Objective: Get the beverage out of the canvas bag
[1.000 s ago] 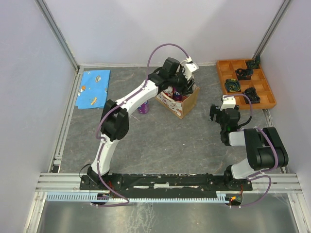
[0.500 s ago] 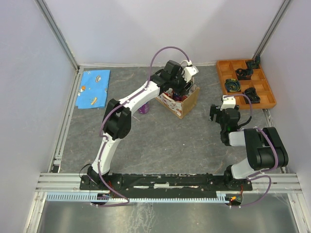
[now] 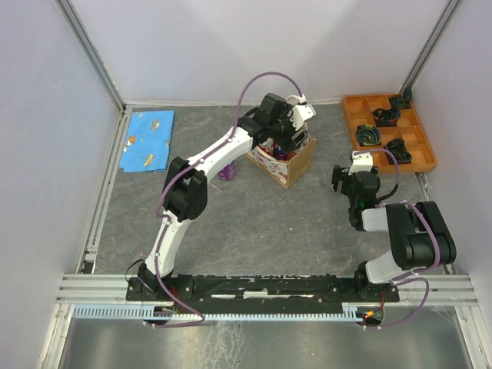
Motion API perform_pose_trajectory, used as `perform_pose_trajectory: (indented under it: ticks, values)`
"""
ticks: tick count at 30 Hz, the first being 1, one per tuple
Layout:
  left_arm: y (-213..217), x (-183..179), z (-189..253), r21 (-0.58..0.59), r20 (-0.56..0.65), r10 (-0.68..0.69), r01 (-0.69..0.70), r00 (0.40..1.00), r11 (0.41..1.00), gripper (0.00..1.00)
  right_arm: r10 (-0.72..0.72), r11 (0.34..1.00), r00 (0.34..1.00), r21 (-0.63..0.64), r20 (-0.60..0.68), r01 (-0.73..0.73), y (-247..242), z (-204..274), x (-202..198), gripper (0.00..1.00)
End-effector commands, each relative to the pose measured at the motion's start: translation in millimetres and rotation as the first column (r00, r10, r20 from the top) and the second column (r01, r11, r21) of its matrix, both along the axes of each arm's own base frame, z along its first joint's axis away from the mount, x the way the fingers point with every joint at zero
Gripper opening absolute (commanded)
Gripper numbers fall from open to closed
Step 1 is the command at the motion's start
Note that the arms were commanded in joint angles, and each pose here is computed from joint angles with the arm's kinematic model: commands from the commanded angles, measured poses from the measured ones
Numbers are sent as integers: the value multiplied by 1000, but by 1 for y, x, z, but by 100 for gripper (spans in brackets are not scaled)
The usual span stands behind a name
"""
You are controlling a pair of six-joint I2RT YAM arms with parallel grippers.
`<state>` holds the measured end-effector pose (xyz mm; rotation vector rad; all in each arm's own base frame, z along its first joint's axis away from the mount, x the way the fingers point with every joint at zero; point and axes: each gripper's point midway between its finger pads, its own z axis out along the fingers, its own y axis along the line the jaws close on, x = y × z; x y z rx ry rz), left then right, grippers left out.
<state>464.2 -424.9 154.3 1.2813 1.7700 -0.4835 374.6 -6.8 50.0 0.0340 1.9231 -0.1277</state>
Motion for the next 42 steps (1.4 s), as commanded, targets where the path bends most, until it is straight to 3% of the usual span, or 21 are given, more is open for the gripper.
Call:
perform_pose_trajectory:
  ticks: [1, 2, 16, 28, 30, 34, 40, 42]
  values:
    - [-14, -4, 10, -5, 45, -72, 72, 996, 997, 96, -4, 1000, 998, 4, 65, 4, 0, 19, 13, 99]
    - [-14, -5, 9, -1, 42, -79, 79, 996, 997, 100, -4, 1000, 998, 3, 64, 3, 0, 19, 13, 99]
    - [-20, -19, -8, 92, 75, -126, 119, 989, 989, 99, -3, 1000, 998, 4, 65, 3, 0, 19, 13, 99]
    - [-23, -17, -60, 186, 66, -169, 154, 983, 970, 99, -5, 1000, 998, 4, 64, 4, 0, 19, 13, 99]
    - [-23, -16, -63, 189, 63, -168, 153, 984, 970, 89, -4, 1000, 998, 4, 64, 4, 0, 19, 13, 99]
    - [-24, -19, -72, 185, 36, -169, 160, 985, 970, 50, -4, 1000, 998, 4, 64, 4, 0, 19, 13, 99]
    - [-24, -26, -76, 170, -1, -174, 171, 985, 970, 10, -3, 1000, 998, 2, 65, 3, 0, 19, 13, 99]
    - [-23, -26, -75, 173, -3, -168, 166, 986, 971, 3, -4, 1000, 998, 3, 64, 3, 0, 19, 13, 99]
